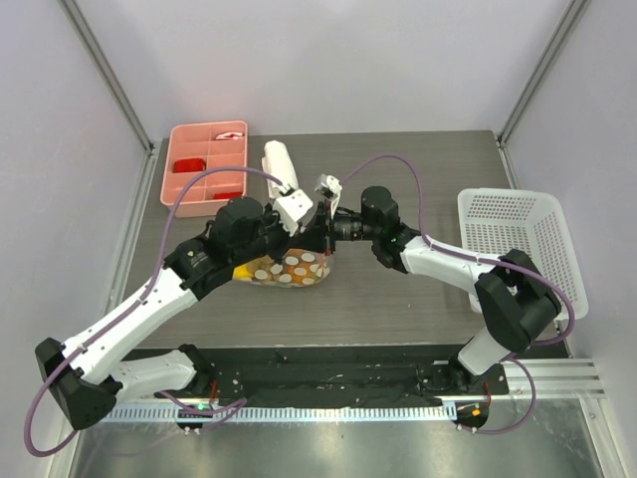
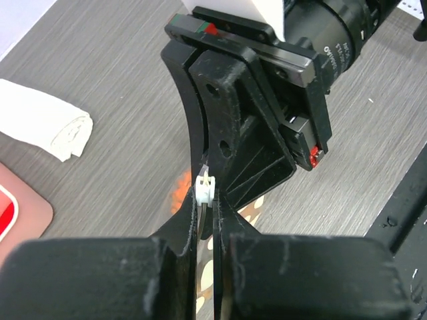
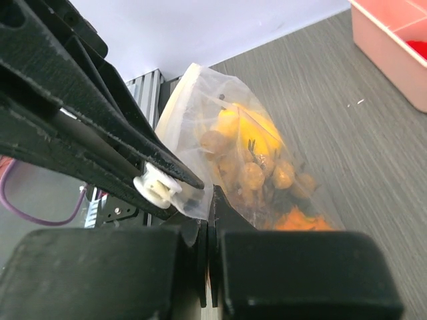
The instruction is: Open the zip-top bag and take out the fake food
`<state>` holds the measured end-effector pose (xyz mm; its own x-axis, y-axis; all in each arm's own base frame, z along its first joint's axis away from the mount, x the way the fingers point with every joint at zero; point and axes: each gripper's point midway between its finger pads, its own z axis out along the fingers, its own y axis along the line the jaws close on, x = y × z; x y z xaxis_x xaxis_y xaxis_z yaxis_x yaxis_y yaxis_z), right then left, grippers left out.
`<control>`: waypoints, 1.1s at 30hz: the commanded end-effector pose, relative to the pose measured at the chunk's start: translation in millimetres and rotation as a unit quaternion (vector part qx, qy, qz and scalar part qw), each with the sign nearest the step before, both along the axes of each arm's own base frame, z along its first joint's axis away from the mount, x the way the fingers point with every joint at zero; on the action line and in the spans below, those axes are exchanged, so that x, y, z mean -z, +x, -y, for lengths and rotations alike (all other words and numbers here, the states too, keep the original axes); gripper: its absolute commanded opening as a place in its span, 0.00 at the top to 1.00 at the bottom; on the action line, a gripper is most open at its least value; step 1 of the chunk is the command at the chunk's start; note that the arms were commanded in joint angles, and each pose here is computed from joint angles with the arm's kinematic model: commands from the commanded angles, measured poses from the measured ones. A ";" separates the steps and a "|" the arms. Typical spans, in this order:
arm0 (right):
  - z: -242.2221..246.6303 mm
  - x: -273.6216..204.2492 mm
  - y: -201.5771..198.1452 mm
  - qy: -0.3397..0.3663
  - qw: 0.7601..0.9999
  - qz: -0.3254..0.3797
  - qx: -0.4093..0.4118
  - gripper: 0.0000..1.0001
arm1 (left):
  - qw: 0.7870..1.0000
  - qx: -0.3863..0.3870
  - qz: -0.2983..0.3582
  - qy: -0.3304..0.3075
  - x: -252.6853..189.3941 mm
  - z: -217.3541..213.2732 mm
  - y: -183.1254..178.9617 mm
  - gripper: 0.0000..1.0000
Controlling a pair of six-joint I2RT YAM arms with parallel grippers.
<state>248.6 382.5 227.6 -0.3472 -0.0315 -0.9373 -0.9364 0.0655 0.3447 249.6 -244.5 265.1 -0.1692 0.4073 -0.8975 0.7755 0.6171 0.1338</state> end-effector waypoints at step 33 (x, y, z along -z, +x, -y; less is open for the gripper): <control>17.7 -53.3 16.4 0.121 0.990 0.011 0.065 0.99 | 0.995 -0.064 -0.076 0.003 -2.7 -44.6 -13.2 1.00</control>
<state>248.9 375.1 244.4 -0.3581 0.0884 -0.9295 -0.9303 0.0509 0.3633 240.9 -220.6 272.5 -0.3077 0.3801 -0.8723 0.7494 0.6617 0.0239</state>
